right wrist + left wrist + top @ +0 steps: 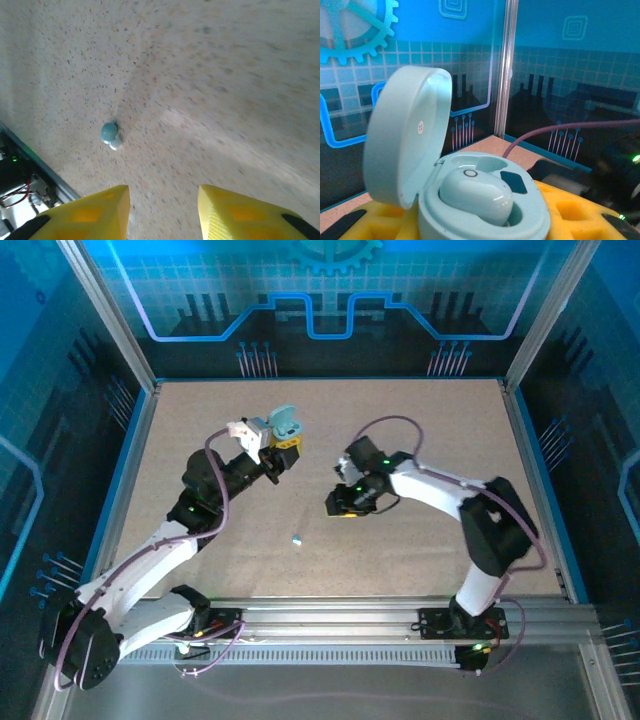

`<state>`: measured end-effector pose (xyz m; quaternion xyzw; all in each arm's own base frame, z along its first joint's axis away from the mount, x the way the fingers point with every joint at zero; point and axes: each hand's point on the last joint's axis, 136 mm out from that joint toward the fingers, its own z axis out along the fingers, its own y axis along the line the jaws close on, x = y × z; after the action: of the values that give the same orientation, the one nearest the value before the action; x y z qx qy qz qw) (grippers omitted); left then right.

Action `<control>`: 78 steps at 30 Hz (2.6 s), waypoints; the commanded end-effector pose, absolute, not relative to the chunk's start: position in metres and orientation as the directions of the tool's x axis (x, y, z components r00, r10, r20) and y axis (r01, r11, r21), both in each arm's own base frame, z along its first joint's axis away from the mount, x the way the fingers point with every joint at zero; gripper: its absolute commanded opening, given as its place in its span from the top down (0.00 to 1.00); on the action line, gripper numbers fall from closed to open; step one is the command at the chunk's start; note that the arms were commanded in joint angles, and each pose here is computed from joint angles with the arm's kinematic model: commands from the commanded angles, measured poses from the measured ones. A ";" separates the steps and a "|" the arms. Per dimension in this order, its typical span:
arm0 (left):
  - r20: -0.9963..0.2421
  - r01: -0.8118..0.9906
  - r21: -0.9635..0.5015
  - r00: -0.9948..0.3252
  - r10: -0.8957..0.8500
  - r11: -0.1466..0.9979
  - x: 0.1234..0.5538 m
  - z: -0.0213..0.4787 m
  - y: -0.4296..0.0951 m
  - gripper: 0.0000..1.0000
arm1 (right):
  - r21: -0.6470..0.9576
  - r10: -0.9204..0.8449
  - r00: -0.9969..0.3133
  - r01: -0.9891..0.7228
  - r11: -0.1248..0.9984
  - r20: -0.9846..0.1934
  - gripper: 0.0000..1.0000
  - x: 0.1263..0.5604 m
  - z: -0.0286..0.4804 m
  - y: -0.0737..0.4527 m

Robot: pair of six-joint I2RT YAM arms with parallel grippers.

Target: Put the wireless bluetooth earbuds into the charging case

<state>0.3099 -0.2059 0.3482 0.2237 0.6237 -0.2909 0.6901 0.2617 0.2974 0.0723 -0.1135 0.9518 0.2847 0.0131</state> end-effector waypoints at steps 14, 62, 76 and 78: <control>-0.987 0.636 0.014 0.133 -0.092 0.772 0.299 0.375 -0.190 0.66 | 0.394 -0.371 -0.927 -0.320 0.861 0.057 0.58 0.231 0.032 0.370; -0.991 0.648 -0.022 0.089 -0.104 0.762 0.308 0.368 -0.196 0.66 | 0.202 -0.457 -0.886 -0.436 0.877 0.076 0.75 0.216 0.036 0.297; -0.988 0.640 -0.011 0.113 -0.108 0.768 0.303 0.375 -0.193 0.66 | 0.306 -0.582 -0.813 -0.559 0.770 -0.023 0.65 0.222 0.052 0.341; -0.988 0.639 -0.010 0.113 -0.107 0.769 0.302 0.375 -0.192 0.66 | 0.306 -0.604 -0.797 -0.578 0.757 -0.013 0.63 0.221 0.048 0.345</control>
<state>0.3077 -0.1983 0.3466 0.2263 0.6364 -0.2640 0.6886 0.2264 0.3322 0.0531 -0.2799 0.9491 0.1410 -0.0318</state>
